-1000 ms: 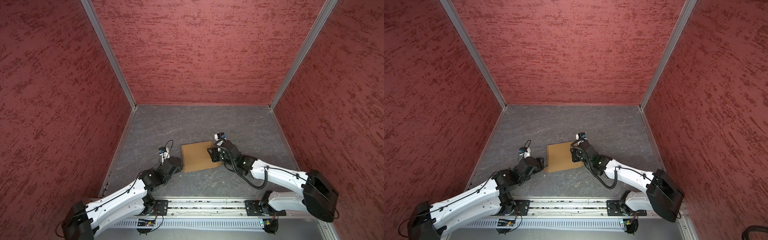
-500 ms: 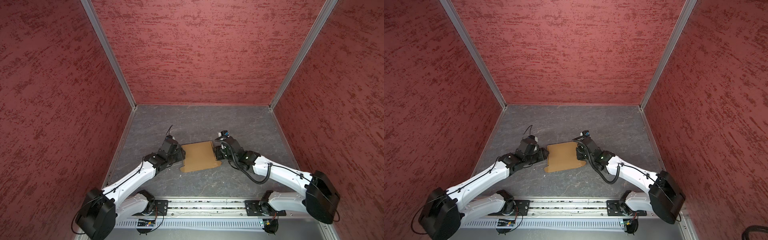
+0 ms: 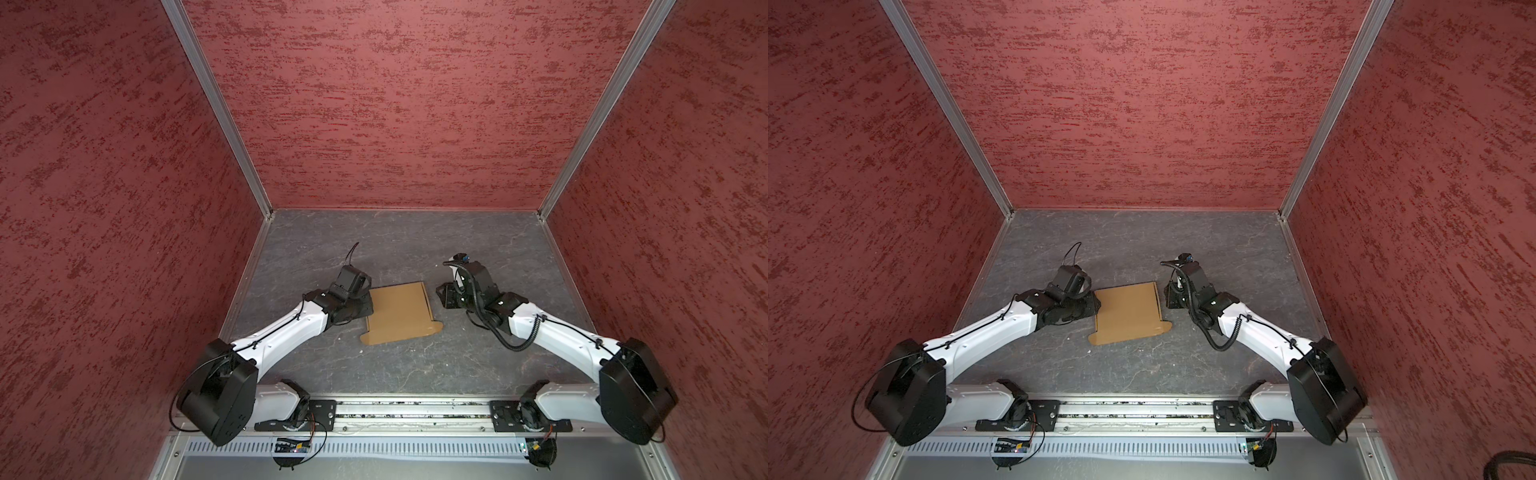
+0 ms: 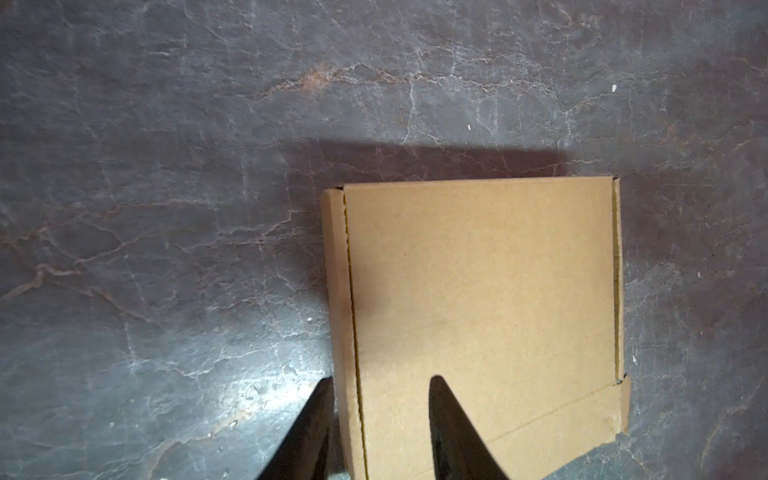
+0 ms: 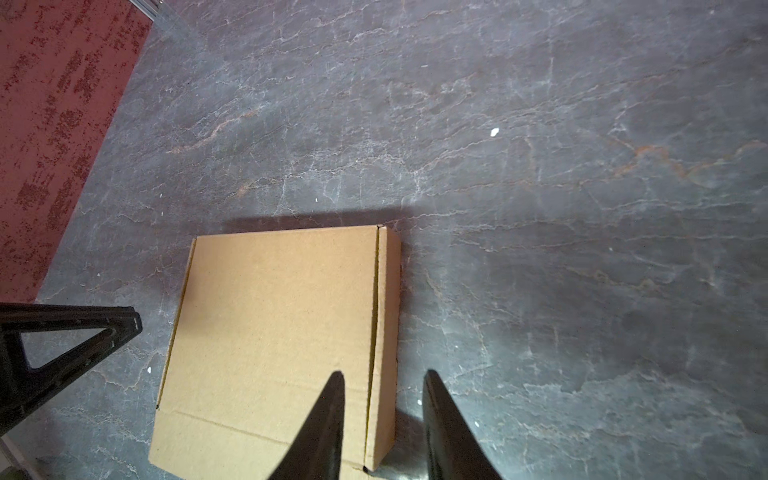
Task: Fold the paper box
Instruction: 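Raise both grippers above the closed box and hold them open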
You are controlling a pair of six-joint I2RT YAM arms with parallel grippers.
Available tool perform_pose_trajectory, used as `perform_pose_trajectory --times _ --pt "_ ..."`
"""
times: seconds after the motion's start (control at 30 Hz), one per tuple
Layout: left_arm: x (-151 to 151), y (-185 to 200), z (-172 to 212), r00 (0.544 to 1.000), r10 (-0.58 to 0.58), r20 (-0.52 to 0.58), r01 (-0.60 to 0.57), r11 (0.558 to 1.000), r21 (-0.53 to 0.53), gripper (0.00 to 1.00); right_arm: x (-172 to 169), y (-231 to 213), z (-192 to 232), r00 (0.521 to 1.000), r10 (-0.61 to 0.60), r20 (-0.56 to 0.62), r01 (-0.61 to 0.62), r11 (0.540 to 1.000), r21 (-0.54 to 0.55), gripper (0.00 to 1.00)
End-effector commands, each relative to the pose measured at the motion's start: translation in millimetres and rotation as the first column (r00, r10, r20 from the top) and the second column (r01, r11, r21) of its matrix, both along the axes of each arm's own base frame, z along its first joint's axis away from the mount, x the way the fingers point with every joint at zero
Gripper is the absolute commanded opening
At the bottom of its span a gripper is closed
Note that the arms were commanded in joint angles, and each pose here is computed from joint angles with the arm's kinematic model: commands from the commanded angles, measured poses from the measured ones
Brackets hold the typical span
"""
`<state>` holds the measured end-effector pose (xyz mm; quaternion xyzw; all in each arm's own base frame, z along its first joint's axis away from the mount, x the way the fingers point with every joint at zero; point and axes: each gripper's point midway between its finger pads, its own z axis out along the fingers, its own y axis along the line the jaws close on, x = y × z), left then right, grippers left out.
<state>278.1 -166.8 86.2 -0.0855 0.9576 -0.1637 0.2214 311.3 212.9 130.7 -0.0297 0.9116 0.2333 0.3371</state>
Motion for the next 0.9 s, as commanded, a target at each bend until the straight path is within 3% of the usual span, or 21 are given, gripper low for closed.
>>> perform_pose_trajectory --times 0.0,0.53,0.87 --pt "0.9 7.9 -4.1 1.0 0.006 -0.013 -0.005 0.999 0.049 0.36 5.6 1.2 4.2 1.0 0.023 0.015 -0.023 1.0 0.021 0.33" --pt "-8.7 6.3 -21.8 0.999 -0.02 -0.048 0.021 0.999 0.037 0.25 12.8 0.2 1.8 1.0 0.017 0.012 -0.018 0.999 0.047 0.31" --pt "-13.4 6.9 -29.2 0.997 -0.035 -0.067 0.038 0.998 0.043 0.24 14.3 3.3 0.3 1.0 0.019 0.008 -0.019 0.998 0.06 0.3"
